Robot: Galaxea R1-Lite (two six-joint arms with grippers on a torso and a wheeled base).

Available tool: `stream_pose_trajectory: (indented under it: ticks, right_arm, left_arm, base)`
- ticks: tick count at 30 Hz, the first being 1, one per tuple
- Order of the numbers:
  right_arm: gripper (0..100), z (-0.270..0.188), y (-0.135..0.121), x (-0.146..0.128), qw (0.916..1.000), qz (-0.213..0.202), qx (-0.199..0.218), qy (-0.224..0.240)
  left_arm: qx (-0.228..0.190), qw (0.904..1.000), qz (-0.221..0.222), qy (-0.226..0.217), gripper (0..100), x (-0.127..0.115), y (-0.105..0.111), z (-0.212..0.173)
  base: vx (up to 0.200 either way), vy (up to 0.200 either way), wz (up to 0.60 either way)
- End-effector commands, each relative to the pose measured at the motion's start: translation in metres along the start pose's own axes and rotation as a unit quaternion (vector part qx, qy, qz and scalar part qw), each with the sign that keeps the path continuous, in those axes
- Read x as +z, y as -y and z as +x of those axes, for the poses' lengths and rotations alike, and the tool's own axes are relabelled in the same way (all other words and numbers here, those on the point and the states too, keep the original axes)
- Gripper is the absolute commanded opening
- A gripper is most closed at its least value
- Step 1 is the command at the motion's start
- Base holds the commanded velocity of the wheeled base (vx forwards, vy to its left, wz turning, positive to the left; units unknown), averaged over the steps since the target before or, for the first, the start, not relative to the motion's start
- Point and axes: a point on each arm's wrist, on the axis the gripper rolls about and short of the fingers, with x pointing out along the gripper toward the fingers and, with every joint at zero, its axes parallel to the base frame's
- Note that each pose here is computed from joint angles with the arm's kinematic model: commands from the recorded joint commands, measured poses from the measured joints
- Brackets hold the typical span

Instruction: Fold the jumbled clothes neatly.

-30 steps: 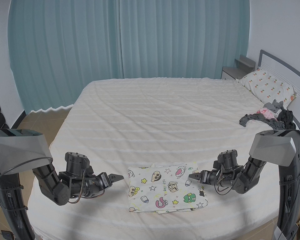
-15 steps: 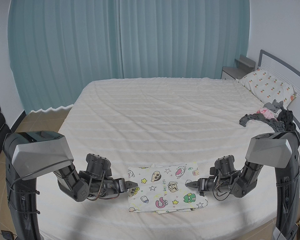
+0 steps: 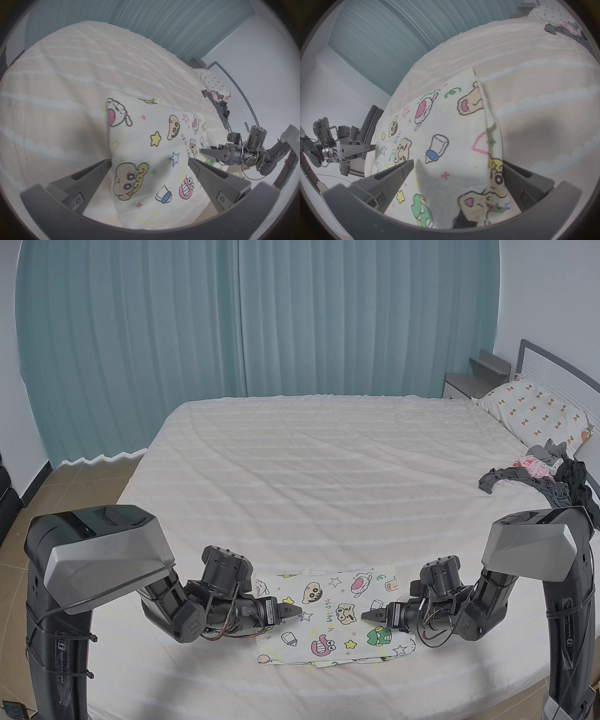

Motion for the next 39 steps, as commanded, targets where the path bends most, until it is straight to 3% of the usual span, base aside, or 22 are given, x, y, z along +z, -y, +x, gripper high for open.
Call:
stream_pose_trajectory:
  ticks: [1,2,3,14,20,24,31,39]
  right_arm:
    - [100,0.002,-0.005,0.002,0.9999,0.000,0.010,0.000]
    - [0,0.002,-0.005,0.003,0.9999,0.002,0.013,0.002]
    - [0,0.003,-0.005,0.004,0.9999,0.003,0.014,0.001]
    - [0,0.000,-0.009,0.005,0.9995,0.002,0.031,0.007]
    - [0,-0.012,-0.016,0.007,0.9986,-0.006,0.044,0.030]
    - [0,-0.024,-0.030,0.009,0.9965,0.035,0.064,0.042]
    - [0,-0.028,-0.029,0.005,0.9958,0.039,0.068,0.047]
    - [0,-0.034,-0.031,0.004,0.9949,0.037,0.075,0.057]
  left_arm:
    - [0.000,1.0000,0.001,-0.006,100,0.002,0.004,0.005]
    - [0.002,1.0000,0.000,-0.009,100,0.003,0.004,0.005]
    - [0.003,0.9999,-0.001,-0.012,0,0.003,0.004,0.005]
    - [0.002,0.9998,0.006,-0.018,0,-0.003,0.009,0.004]
    - [-0.001,0.9996,-0.026,-0.012,0,-0.001,0.014,-0.007]
    - [-0.012,0.9983,-0.057,0.000,0,0.003,0.023,-0.019]
    - [-0.017,0.9978,-0.064,0.005,0,0.004,0.027,-0.030]
    - [-0.022,0.9980,-0.059,0.002,0,0.000,0.034,-0.037]
  base:
    - [0.000,0.000,0.00]
    - [0.000,0.000,0.00]
    - [0.000,0.000,0.00]
    - [0.000,0.000,0.00]
    - [0.000,0.000,0.00]
    - [0.000,0.000,0.00]
    - [0.000,0.000,0.00]
    - [0.000,-0.200,0.00]
